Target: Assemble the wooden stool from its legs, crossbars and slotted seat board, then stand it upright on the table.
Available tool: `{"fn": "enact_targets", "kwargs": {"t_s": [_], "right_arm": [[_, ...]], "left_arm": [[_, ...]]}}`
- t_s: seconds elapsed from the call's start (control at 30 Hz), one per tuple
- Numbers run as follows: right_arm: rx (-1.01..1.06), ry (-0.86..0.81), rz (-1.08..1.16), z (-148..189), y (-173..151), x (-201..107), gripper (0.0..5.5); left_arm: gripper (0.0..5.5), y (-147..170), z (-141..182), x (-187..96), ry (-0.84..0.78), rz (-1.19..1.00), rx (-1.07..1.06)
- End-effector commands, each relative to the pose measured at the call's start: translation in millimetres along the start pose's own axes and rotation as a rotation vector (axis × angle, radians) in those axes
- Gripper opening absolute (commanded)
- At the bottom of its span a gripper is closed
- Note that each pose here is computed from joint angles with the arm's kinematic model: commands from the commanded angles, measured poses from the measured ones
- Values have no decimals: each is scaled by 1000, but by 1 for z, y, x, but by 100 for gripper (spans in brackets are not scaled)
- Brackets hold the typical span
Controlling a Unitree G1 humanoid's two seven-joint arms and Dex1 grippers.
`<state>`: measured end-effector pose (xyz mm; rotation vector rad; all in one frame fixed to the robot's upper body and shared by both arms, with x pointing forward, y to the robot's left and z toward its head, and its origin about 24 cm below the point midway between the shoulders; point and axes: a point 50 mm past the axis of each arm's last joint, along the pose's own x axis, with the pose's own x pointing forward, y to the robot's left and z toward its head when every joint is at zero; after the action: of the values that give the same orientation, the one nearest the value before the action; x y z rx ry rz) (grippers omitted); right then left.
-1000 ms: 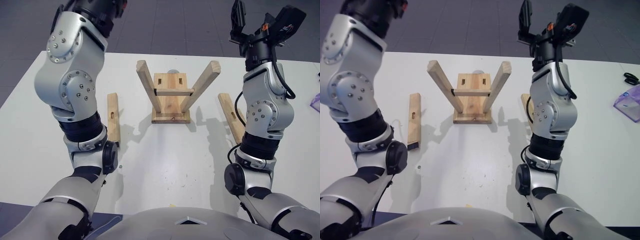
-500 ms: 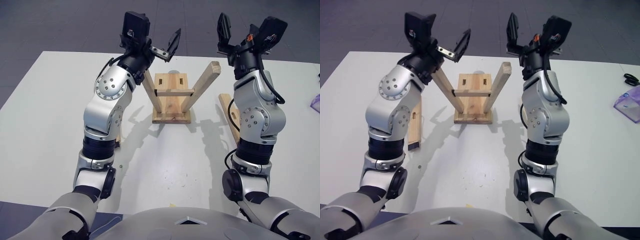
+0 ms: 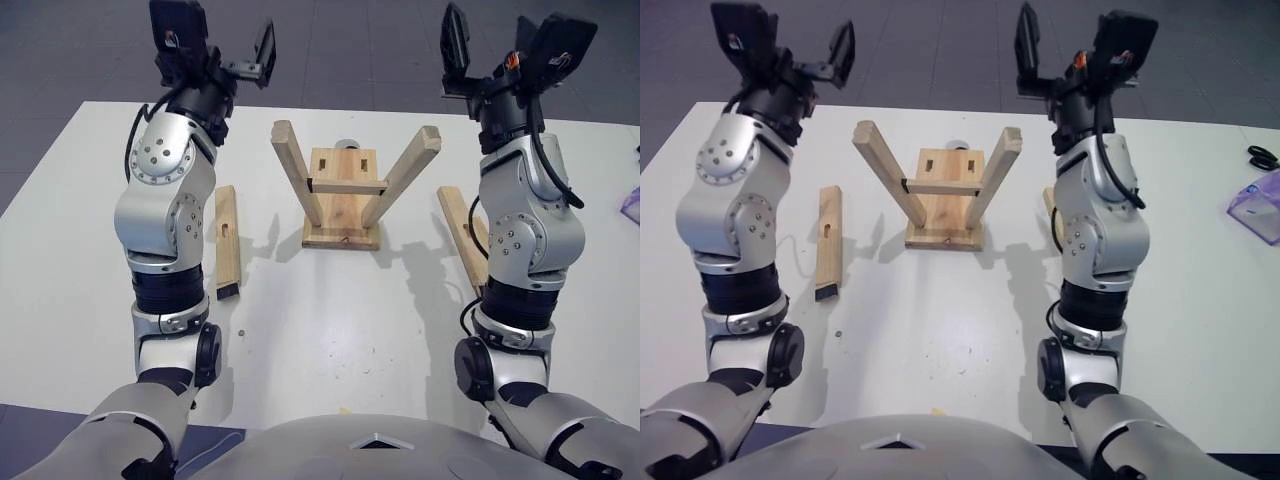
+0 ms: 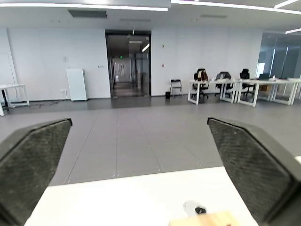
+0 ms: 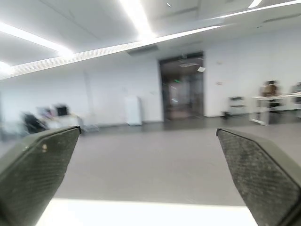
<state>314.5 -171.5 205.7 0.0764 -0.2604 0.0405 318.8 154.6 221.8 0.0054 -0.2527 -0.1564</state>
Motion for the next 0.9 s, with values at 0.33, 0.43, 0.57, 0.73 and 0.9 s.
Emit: {"fn": "enact_targets", "kwargs": {"t_s": [0.33,0.43,0.57,0.73,0.9], "right_arm": [[-21,355,694,-44,71,-57,540],[-79,348,588,-49,59,-44,540],[-166,367,528,-61,47,-41,540],[-154,367,484,-66,39,-43,540],[-136,372,460,-67,32,-42,540]], "left_arm": [[538,85,26,-8,-69,350,147],[538,89,19,-14,-44,352,150],[538,101,1,-40,47,212,105],[538,131,9,-85,-81,57,-439],[538,96,4,-136,-5,-318,-565]]}}
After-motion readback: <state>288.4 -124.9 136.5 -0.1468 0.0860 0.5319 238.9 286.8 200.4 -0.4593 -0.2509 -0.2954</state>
